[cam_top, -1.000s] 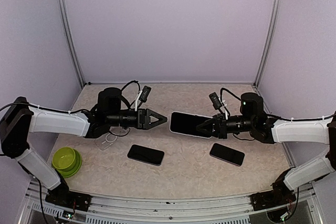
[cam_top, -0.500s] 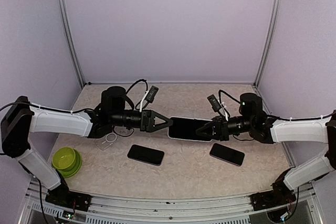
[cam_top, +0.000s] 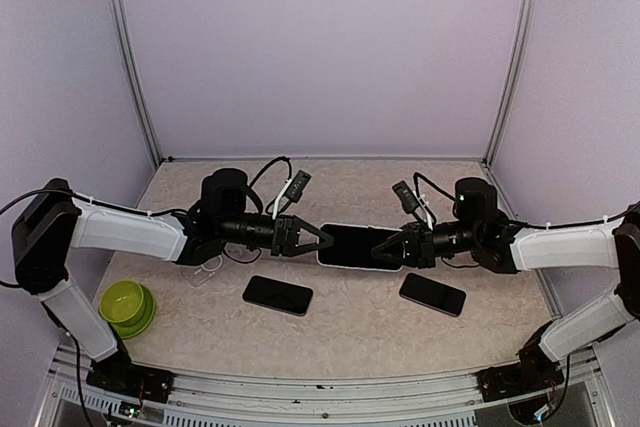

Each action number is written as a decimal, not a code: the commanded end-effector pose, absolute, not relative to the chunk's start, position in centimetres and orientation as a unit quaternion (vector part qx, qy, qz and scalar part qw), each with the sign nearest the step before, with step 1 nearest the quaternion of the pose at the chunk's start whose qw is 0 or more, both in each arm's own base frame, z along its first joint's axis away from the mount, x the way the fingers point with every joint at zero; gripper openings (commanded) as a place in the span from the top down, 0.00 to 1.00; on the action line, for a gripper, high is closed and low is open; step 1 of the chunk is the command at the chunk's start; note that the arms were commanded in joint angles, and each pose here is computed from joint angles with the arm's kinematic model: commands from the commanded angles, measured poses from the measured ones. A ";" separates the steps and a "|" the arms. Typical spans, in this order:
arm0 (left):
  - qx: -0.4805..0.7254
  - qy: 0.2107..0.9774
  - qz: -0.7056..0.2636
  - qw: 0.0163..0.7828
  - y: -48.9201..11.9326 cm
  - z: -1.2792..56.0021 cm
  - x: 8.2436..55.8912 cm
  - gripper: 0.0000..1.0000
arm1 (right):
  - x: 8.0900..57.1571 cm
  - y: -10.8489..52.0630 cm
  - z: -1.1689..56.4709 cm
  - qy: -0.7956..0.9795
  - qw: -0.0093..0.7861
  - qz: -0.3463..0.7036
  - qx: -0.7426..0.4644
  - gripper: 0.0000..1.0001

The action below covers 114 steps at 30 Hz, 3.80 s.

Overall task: Put the phone into the phone case
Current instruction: Pass from the right arm to the left, then pass from the left arm to the right, then press the corner of the phone case at the bottom left corner of the phone case.

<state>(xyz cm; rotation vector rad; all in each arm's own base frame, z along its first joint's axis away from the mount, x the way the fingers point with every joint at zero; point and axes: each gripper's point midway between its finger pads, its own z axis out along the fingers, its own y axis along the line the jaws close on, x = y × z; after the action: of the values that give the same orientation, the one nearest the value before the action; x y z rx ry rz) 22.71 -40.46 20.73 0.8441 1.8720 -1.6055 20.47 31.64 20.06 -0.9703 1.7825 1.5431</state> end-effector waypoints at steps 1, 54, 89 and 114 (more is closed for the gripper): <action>0.313 0.677 -0.607 0.275 -41.2 21.7 22.9 1.00 | 20.3 32.5 21.6 0.635 0.312 0.591 -0.388 1.00; 0.188 0.656 -0.630 0.371 -36.3 23.6 24.5 0.71 | 24.7 32.8 21.6 0.667 0.284 0.659 -0.200 1.00; 0.243 0.706 -0.592 0.302 -37.2 20.5 24.7 0.54 | 23.0 31.7 23.4 0.656 0.301 0.630 -0.286 1.00; 0.188 0.697 -0.642 0.258 -35.6 19.9 25.2 1.00 | 22.8 31.2 21.6 0.663 0.300 0.620 -0.292 1.00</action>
<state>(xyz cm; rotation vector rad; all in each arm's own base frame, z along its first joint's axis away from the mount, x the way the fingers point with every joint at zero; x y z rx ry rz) 24.36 -36.59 20.18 0.6347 1.8586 -1.6490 22.32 31.52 19.98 -0.7267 1.8766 1.6988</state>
